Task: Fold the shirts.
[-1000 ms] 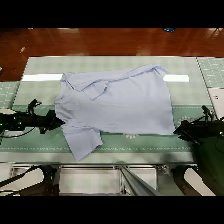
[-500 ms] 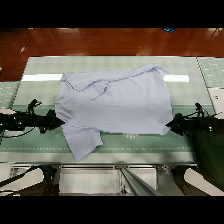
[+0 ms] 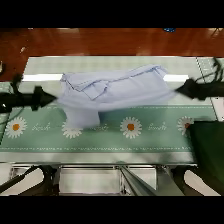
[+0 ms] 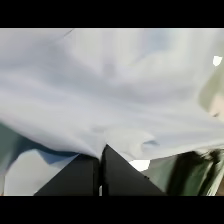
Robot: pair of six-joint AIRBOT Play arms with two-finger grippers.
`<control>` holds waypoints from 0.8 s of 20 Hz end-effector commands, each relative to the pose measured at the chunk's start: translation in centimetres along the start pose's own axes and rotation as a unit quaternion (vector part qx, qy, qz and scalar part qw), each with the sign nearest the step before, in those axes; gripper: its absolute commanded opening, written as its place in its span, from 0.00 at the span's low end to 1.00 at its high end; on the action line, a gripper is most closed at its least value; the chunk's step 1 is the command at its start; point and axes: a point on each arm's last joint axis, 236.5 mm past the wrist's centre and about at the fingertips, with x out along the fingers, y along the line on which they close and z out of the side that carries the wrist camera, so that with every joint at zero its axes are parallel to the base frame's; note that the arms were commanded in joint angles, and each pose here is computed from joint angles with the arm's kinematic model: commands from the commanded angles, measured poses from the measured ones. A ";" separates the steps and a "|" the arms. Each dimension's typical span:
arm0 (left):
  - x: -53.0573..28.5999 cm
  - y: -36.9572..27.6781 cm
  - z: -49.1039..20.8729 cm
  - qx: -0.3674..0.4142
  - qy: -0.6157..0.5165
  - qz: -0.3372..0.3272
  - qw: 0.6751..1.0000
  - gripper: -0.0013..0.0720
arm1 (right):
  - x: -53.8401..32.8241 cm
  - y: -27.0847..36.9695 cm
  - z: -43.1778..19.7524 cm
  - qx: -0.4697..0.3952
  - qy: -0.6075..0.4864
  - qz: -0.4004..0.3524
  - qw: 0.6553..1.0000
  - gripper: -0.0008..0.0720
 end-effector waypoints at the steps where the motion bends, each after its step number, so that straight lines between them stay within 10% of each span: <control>1: -8.1 -15.4 5.7 0.134 -0.127 -0.128 0.974 0.04 | -10.5 8.7 8.5 -0.109 -0.142 0.010 0.984 0.04; 8: -27.3 -35.5 3.7 0.389 -0.374 -0.085 0.838 0.04 | -31.2 22.7 10.8 -0.272 -0.367 0.003 0.890 0.04; 16: -37.8 -32.2 -4.3 0.410 -0.497 0.176 0.745 0.04 | -41.0 20.8 1.4 -0.265 -0.448 -0.129 0.844 0.04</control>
